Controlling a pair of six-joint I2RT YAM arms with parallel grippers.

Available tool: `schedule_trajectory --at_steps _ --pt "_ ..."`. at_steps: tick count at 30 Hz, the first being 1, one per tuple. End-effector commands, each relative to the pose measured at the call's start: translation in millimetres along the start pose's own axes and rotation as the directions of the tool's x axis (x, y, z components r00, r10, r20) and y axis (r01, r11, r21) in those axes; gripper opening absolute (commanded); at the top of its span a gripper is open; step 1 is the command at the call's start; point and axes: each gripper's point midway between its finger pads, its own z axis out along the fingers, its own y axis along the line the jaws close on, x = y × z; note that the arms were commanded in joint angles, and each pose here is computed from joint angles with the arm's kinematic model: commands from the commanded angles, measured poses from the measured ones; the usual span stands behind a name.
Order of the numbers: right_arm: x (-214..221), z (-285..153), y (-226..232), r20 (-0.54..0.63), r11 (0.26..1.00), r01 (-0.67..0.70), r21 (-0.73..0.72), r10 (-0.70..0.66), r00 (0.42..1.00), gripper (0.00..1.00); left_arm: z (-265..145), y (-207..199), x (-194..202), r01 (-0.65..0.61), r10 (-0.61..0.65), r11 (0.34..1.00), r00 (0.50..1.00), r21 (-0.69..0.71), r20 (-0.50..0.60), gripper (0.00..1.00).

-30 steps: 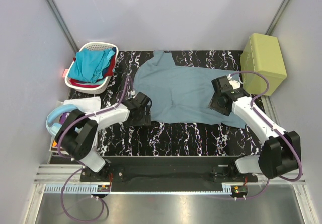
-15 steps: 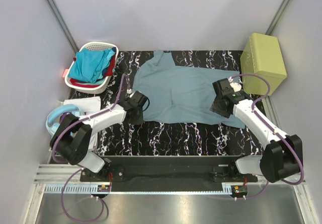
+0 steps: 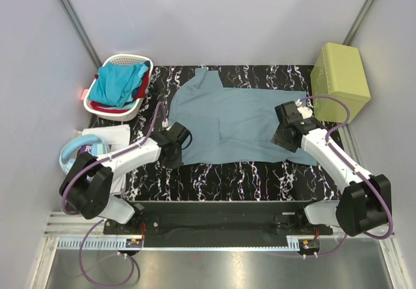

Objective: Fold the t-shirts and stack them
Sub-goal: Fold the flattened tshirt in 1/3 of the way

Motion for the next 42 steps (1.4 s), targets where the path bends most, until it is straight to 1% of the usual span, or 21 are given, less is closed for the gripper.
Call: schedule_trajectory --at_steps 1,5,10,13,19,24,27,29,30,31,33,34,35,37,38,39,40,41,42 --pt "-5.7 -3.2 4.2 0.028 1.0 -0.021 -0.014 0.022 0.999 0.51 -7.5 2.4 18.9 -0.01 0.01 1.0 0.998 0.0 -0.064 0.0" --pt "-8.4 -6.2 3.0 0.045 1.0 -0.026 -0.018 0.027 0.999 0.51 -14.6 2.2 44.0 -0.012 0.015 1.0 0.991 0.019 -0.136 0.0" --pt "-7.4 -5.6 2.0 0.042 1.0 -0.026 -0.013 0.026 0.999 0.51 -20.3 11.7 64.1 -0.019 0.014 1.0 0.98 -0.021 -0.196 0.0" --pt "-8.4 -4.9 2.9 0.041 1.0 -0.023 -0.009 0.024 0.999 0.52 -26.6 16.7 70.7 0.005 -0.018 0.998 0.972 -0.057 -0.233 0.0" --pt "-12.7 -4.8 4.4 0.048 1.0 -0.018 -0.003 0.018 0.999 0.51 -42.2 32.8 72.1 0.032 -0.057 0.993 0.974 -0.114 -0.219 0.0" --pt "-13.8 -0.7 5.0 0.043 1.0 -0.011 0.014 0.011 0.999 0.51 -41.1 39.3 73.4 0.073 -0.101 0.989 0.968 -0.128 -0.229 0.0" --pt "-14.7 -1.2 4.1 0.045 1.0 -0.01 0.022 0.009 0.999 0.53 -39.7 40.2 69.1 0.078 -0.108 0.986 0.97 -0.144 -0.217 0.0" --pt "-16.9 -4.3 -0.7 0.059 0.999 -0.012 0.041 0.009 0.998 0.58 -39.1 39.3 60.9 0.076 -0.104 0.986 0.976 -0.151 -0.191 0.0" --pt "-18.6 -5.2 -3.0 0.068 0.999 -0.011 0.048 0.008 0.998 0.6 -39.0 37.8 56.3 0.07 -0.097 0.987 0.979 -0.148 -0.181 0.03" --pt "-22.1 -6.3 -5.9 0.084 0.998 -0.002 0.059 -0.003 0.996 0.62 -39.6 36.4 50.1 0.065 -0.089 0.987 0.983 -0.146 -0.163 0.15" --pt "-31.7 -10.4 -3.8 0.109 0.998 0.011 0.06 -0.017 0.994 0.66 -45.2 29.9 26.1 0.052 -0.063 0.991 0.994 -0.126 -0.089 0.27" --pt "-35.7 -8.7 -2.4 0.113 0.997 0.014 0.07 -0.022 0.993 0.67 -48.8 25.3 14.4 0.057 -0.063 0.992 0.997 -0.109 -0.048 0.38" --pt "-47.5 -13.7 4.3 0.138 0.998 0.003 0.056 -0.011 0.99 0.68 -57.5 18.4 -6.6 0.061 -0.06 0.994 0.998 -0.087 0.02 0.71" --pt "-58.8 -8.0 12.2 0.134 0.998 -0.005 0.058 -0.003 0.991 0.68 -68.0 7.8 -35.4 0.071 -0.065 0.996 0.991 -0.045 0.118 0.97" --pt "-74.8 -13.1 22.8 0.159 0.999 -0.023 0.032 0.018 0.987 0.68 -79.1 0.4 -57.1 0.053 -0.048 0.998 0.982 -0.022 0.181 0.99" --pt "-83.2 -10.7 29.8 0.168 0.999 -0.026 0.023 0.022 0.986 0.68 -82.8 -1.8 -71.0 0.055 -0.052 0.998 0.977 -0.011 0.209 0.99" --pt "-87.1 -0.1 35.1 0.148 0.999 -0.027 0.035 0.021 0.989 0.68 -82.0 -7.2 -86.0 0.056 -0.053 0.998 0.971 -0.004 0.235 0.99" --pt "-110.6 -2.9 42.9 0.175 0.998 -0.065 0.011 0.062 0.983 0.68 -89.5 -13.1 -105.6 0.039 -0.041 0.999 0.962 0.01 0.27 0.99" --pt "-120.8 2.1 49.4 0.172 0.997 -0.081 -0.005 0.081 0.982 0.68 -89.2 -11.3 -121.5 0.058 -0.06 0.998 0.957 0.015 0.284 0.99"
